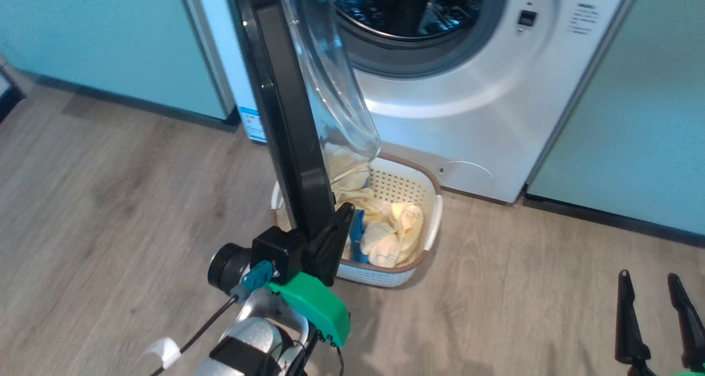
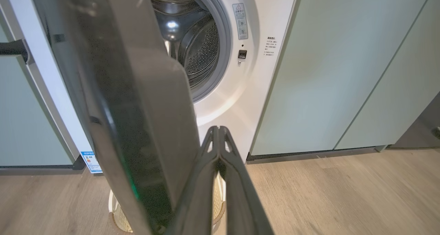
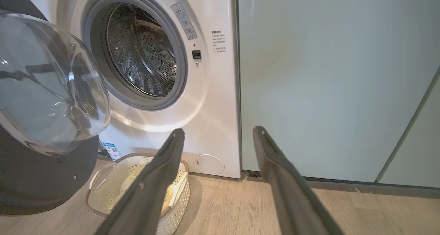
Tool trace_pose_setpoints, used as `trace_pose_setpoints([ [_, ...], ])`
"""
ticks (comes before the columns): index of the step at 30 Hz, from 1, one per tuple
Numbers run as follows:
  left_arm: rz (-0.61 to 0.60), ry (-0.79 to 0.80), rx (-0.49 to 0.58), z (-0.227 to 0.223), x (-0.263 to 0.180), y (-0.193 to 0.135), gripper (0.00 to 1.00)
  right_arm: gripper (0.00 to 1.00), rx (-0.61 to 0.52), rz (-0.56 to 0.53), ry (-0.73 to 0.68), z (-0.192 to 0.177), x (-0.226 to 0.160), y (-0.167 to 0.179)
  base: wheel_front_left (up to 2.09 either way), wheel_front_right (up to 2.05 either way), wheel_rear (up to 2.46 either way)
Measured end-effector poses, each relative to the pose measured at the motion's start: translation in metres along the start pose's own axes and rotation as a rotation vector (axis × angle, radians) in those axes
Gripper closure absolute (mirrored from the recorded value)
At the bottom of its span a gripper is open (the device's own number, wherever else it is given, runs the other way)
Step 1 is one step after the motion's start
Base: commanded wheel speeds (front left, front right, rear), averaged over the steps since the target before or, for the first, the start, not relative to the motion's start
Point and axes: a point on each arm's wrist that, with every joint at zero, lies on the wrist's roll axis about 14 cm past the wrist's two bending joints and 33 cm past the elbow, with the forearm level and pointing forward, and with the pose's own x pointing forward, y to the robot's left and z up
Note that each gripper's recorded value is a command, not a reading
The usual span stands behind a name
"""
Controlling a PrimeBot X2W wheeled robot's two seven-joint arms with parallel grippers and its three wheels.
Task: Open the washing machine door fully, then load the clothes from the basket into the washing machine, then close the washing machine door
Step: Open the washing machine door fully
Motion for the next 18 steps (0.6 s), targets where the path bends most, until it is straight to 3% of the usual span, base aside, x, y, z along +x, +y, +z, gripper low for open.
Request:
trace_pose_setpoints([
  [18, 0.214, -0.005, 0.020, 0.006, -0.050, 0.054, 1.00, 0.00, 0.005, 0.165, 0.012, -0.007, 0.029, 0.049, 0.00, 0.00, 0.00],
])
